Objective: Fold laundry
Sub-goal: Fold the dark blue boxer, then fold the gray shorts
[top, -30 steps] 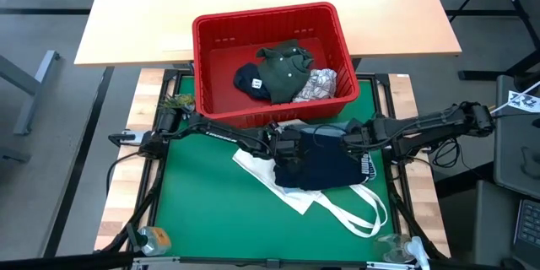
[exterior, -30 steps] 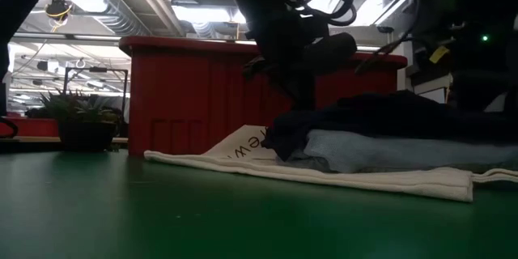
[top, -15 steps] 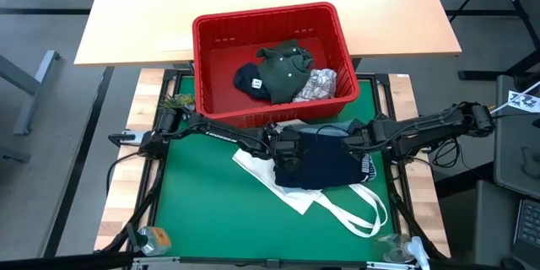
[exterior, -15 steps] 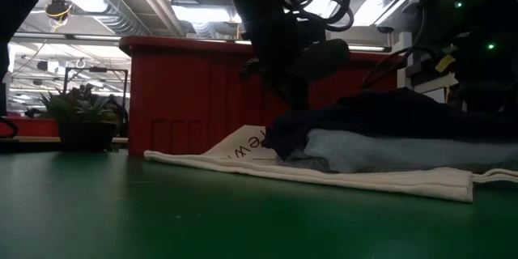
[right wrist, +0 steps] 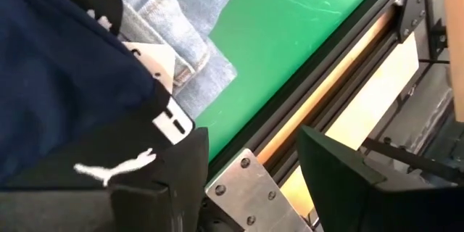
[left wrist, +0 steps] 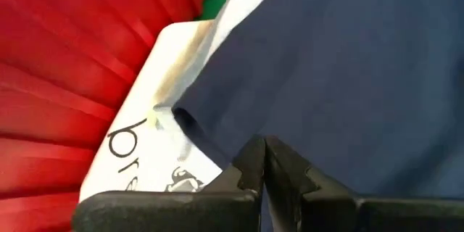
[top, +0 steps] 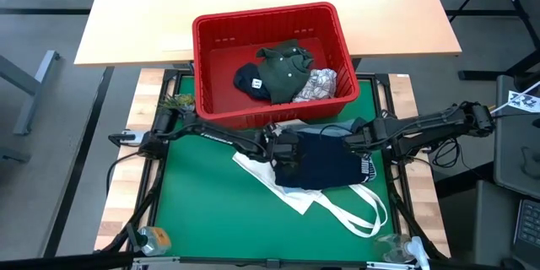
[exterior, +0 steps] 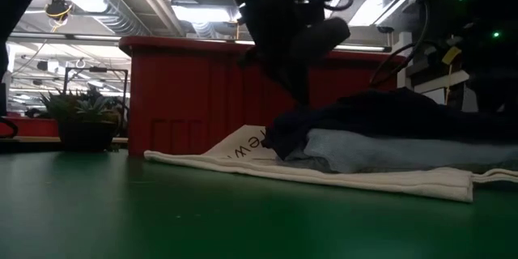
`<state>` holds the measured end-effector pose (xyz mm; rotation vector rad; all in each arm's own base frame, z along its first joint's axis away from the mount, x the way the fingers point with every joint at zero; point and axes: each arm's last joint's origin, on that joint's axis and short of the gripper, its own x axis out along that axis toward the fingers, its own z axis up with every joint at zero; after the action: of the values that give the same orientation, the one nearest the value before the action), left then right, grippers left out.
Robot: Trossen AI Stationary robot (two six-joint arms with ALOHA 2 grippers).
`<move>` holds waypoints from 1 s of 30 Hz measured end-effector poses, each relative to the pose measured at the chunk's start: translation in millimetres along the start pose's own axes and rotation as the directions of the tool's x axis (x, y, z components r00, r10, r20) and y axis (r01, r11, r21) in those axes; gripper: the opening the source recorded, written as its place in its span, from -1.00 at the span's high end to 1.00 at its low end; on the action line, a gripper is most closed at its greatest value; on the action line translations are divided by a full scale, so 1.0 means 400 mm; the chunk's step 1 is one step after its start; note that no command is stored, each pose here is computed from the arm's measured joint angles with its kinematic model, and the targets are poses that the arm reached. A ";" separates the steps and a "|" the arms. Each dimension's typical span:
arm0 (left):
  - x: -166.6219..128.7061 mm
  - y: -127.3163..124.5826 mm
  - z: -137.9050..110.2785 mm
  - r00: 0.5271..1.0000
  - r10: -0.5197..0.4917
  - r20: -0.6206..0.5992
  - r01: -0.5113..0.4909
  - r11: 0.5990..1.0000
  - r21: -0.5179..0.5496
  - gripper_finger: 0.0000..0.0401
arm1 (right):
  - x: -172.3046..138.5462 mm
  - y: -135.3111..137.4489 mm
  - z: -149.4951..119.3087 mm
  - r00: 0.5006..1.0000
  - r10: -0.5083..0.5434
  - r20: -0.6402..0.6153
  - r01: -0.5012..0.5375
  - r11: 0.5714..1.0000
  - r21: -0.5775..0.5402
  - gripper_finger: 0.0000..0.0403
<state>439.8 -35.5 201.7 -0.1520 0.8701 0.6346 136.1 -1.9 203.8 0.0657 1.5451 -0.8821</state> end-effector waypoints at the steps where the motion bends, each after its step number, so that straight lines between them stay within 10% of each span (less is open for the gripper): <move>1: -0.004 -0.003 0.000 1.000 -0.005 0.004 0.005 1.000 0.000 0.98 | 0.000 0.000 0.000 1.000 -0.005 0.005 0.005 1.000 0.000 -0.04; 20: -0.327 0.084 0.093 0.953 -0.231 0.194 0.233 0.972 0.010 0.98 | -0.137 -0.041 0.047 0.990 0.110 0.084 -0.109 0.994 -0.020 -0.04; 30: -0.432 0.197 0.141 0.921 -0.010 0.388 -0.042 0.991 0.125 0.89 | -0.198 -0.028 0.106 0.917 0.249 0.312 -0.223 0.968 -0.115 -0.04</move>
<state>349.8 -29.7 378.3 0.0994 0.5253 0.5946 181.4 1.9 281.9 0.0472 1.2300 -0.6051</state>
